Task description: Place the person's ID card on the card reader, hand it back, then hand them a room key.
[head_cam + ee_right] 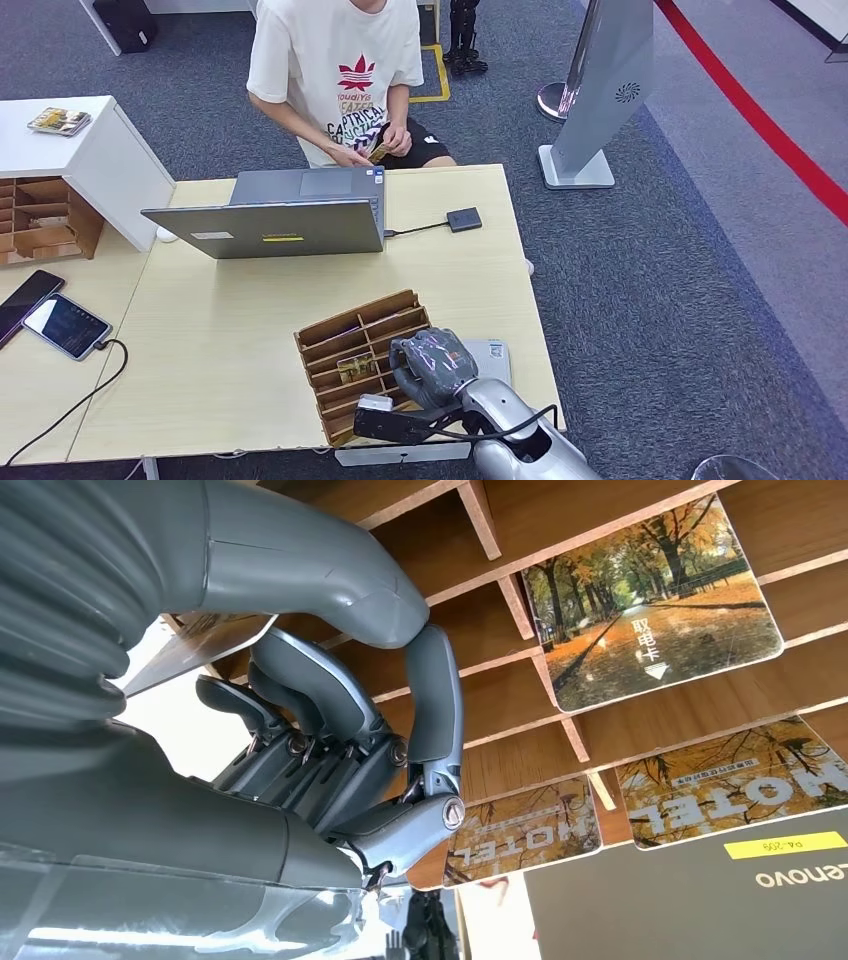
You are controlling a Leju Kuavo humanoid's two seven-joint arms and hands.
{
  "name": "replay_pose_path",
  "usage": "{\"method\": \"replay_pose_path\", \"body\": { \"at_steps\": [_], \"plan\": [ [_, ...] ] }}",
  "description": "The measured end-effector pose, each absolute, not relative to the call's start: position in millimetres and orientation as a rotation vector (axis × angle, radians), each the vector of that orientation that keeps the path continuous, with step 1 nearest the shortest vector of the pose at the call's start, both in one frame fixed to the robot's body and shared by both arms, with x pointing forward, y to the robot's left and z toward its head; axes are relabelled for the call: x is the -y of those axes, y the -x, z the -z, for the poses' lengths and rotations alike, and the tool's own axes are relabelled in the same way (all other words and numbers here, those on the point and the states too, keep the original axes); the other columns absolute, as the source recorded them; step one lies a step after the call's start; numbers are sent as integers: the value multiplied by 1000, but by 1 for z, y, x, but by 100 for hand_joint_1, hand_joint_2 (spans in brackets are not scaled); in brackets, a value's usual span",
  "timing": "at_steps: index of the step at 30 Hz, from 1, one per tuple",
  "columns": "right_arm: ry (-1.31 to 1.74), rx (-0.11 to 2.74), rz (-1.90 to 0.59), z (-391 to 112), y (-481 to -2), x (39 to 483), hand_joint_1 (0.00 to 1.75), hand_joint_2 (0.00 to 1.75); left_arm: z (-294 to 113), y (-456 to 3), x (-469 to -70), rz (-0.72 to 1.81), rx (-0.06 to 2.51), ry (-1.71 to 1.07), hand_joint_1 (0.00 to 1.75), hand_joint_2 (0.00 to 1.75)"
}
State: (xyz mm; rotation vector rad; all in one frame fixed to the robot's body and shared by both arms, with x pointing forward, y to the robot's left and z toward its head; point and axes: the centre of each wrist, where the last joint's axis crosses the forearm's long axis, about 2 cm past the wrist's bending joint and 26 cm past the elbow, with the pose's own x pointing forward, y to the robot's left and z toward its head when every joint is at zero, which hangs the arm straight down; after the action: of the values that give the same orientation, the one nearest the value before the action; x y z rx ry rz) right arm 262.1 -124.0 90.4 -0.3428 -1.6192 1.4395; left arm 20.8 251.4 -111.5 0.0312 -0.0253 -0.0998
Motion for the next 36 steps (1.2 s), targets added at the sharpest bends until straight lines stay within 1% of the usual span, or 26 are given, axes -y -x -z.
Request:
{"method": "replay_pose_path", "body": {
  "at_steps": [17,30,36],
  "plan": [
    [344,1635,-1412,-95,-266,125,175,175,111,-21,-252,102,27,-31,0,175],
    [293,1757,-1215,-126,-278,129,175,175,112,-20,-251,99,34,-31,0,175],
    [239,1810,-1130,-137,-281,131,175,175,112,-18,-253,81,44,14,0,175]
  ]
}}
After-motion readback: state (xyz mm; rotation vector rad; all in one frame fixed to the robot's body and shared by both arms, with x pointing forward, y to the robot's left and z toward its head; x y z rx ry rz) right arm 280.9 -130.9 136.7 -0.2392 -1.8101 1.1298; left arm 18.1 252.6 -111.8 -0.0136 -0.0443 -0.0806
